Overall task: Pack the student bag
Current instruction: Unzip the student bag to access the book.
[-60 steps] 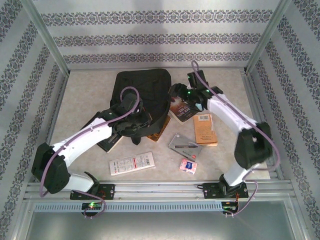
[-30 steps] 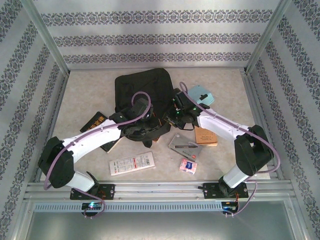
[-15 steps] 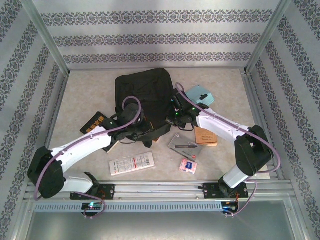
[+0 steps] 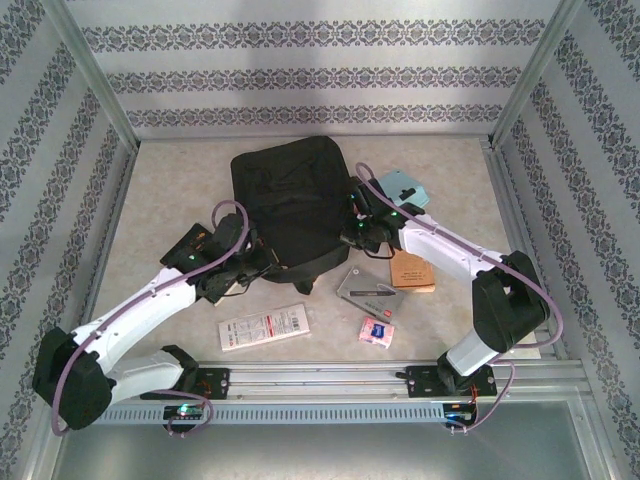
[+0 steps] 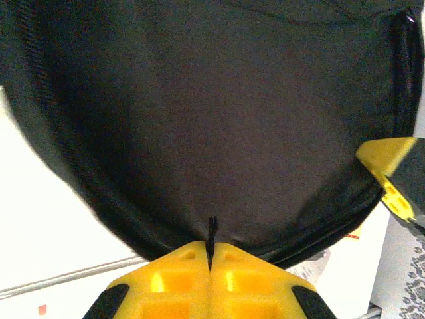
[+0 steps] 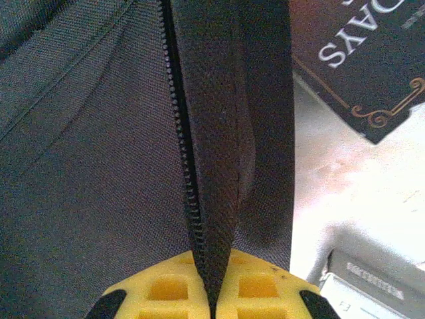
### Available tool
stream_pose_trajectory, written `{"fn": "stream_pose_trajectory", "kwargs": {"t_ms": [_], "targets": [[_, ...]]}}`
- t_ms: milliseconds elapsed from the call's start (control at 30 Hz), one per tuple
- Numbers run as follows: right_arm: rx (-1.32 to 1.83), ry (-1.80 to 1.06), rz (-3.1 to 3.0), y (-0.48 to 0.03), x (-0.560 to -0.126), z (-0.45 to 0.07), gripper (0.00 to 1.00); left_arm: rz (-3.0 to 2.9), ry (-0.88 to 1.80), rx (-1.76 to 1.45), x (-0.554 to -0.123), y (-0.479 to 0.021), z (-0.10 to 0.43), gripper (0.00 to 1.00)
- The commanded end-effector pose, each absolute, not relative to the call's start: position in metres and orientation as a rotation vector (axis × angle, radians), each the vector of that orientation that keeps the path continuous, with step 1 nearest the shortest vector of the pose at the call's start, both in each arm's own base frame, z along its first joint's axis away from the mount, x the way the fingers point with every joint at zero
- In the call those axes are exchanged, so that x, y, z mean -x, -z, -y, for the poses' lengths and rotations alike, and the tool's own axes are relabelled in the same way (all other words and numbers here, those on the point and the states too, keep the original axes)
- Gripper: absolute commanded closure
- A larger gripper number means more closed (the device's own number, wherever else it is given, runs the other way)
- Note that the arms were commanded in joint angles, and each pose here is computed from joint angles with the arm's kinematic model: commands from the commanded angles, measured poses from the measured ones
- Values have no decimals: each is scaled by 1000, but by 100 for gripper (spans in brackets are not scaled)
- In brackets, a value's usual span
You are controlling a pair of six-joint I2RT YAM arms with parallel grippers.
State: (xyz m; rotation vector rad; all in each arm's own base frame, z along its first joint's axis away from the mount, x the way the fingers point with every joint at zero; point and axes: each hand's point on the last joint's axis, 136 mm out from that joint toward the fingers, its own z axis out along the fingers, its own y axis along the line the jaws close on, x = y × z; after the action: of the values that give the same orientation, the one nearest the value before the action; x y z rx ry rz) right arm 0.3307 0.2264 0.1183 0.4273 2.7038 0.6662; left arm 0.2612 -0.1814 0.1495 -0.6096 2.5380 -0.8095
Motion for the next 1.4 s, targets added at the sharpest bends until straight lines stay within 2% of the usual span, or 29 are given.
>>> {"fn": "stream_pose_trajectory", "kwargs": {"t_ms": [0,200,400,433,567,667,800,1033,1200,1267,1367], "targets": [[-434,-554,-2634,-135,-346,-199,100,-2547,735,636,-255,-145,157,100],[-421,-456,-2612,-144,-370,-183,100,-2524,654,615,-259,-151,141,100],[-396,-466,-2603,-155,-393,-188,98,-2522,648,573,-274,-150,148,100],[-382,-487,-2605,-159,-393,-193,92,-2519,673,561,-279,-151,154,100],[-383,-479,-2584,-179,-381,-194,48,-2514,774,507,-294,-165,178,100],[-473,-491,-2555,-193,-365,-185,39,-2467,819,457,-303,-188,191,100],[-630,-589,-2534,-203,-339,-184,38,-2457,870,401,-306,-208,208,100],[-738,-803,-2523,-220,-309,-211,49,-2420,937,332,-309,-238,235,100],[-832,-885,-2574,-203,-298,-233,54,-2446,962,284,-300,-233,257,100],[-848,-909,-2611,-193,-294,-245,52,-2462,954,280,-295,-225,260,100],[-855,-930,-2664,-181,-288,-260,44,-2480,958,292,-289,-213,261,100]]}}
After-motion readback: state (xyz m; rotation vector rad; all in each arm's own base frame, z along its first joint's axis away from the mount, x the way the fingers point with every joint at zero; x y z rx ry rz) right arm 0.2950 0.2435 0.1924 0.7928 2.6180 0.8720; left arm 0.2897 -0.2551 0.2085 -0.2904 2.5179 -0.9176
